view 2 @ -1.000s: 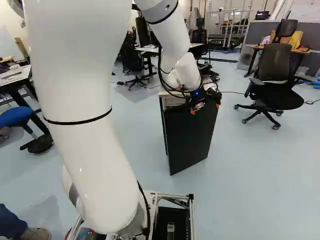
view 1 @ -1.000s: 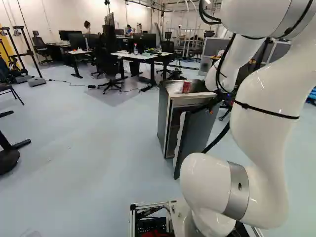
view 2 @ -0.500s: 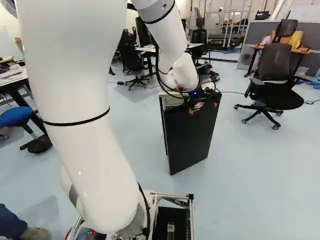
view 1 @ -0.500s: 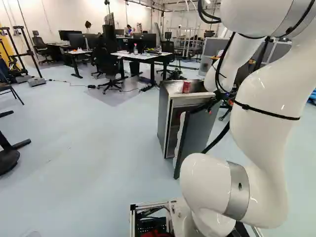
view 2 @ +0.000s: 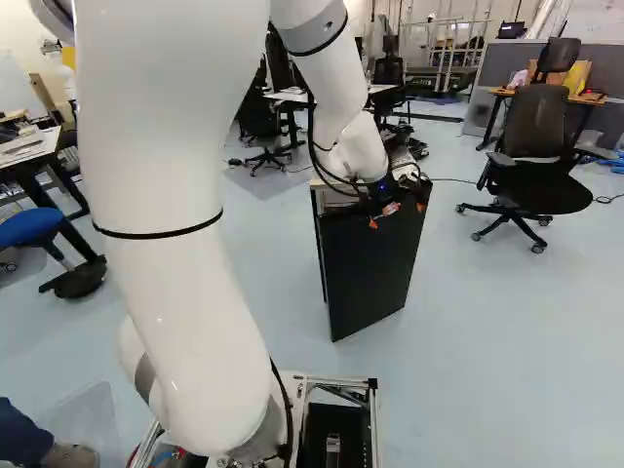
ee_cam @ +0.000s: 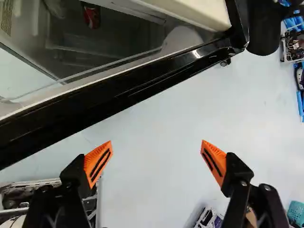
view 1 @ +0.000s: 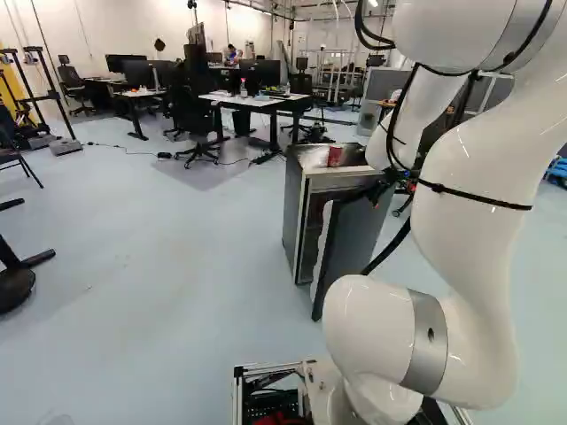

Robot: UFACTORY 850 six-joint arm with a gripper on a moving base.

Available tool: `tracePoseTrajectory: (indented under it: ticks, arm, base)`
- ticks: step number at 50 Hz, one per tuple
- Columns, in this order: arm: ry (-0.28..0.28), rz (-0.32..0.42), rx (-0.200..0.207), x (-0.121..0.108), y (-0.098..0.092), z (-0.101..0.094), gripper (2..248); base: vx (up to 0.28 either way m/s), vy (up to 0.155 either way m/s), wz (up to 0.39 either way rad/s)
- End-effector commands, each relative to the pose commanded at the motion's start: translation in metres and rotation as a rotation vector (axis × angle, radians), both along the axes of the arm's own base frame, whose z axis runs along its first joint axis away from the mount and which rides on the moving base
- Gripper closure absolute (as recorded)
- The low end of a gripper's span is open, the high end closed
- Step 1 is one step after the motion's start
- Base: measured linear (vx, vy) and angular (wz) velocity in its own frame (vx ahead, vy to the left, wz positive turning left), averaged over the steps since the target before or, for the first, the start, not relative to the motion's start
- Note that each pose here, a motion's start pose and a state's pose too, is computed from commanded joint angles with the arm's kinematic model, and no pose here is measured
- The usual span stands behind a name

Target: Grab a drink from the fridge

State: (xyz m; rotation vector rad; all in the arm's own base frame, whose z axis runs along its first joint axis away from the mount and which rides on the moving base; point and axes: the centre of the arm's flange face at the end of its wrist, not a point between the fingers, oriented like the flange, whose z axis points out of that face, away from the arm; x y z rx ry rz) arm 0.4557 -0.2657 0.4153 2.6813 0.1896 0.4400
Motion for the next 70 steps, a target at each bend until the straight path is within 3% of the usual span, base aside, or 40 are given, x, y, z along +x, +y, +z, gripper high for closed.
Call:
tracePoseTrajectory:
  ticks: [70]
  arm:
    - [-0.01,0.087,-0.016,0.023,0.02,0.0,3]
  base:
    - [0.0,0.0,0.0]
